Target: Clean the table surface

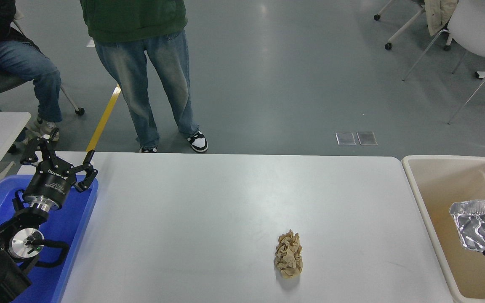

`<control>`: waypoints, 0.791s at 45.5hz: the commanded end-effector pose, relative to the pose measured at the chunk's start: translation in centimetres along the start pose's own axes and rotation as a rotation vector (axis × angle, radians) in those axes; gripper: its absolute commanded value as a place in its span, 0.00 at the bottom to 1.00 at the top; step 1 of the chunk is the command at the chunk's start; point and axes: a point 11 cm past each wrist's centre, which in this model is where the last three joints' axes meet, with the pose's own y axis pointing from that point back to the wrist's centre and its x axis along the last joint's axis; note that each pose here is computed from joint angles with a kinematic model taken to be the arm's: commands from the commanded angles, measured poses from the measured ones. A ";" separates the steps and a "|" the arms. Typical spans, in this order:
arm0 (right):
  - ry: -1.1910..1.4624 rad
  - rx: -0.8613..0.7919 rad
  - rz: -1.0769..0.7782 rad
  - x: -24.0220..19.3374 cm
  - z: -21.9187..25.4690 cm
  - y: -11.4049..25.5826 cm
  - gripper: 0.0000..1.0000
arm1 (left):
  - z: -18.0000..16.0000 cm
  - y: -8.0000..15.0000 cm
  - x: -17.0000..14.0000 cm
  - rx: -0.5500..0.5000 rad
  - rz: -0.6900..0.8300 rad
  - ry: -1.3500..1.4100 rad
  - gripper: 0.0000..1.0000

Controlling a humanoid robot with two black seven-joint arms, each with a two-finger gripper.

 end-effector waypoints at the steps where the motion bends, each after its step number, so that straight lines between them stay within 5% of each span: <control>1: -0.013 0.012 0.000 -0.3 -0.9 0.2 0.23 | 0.0 0.0 0.0 0.000 0.000 0.000 1.00; 4: -0.015 0.014 0.012 0.0 -1.0 0.2 0.98 | 0.0 0.0 0.0 0.000 0.000 0.000 1.00; 36: -0.013 0.016 0.002 0.1 -1.2 0.2 1.00 | 0.0 0.1 0.1 0.000 0.003 -0.002 1.00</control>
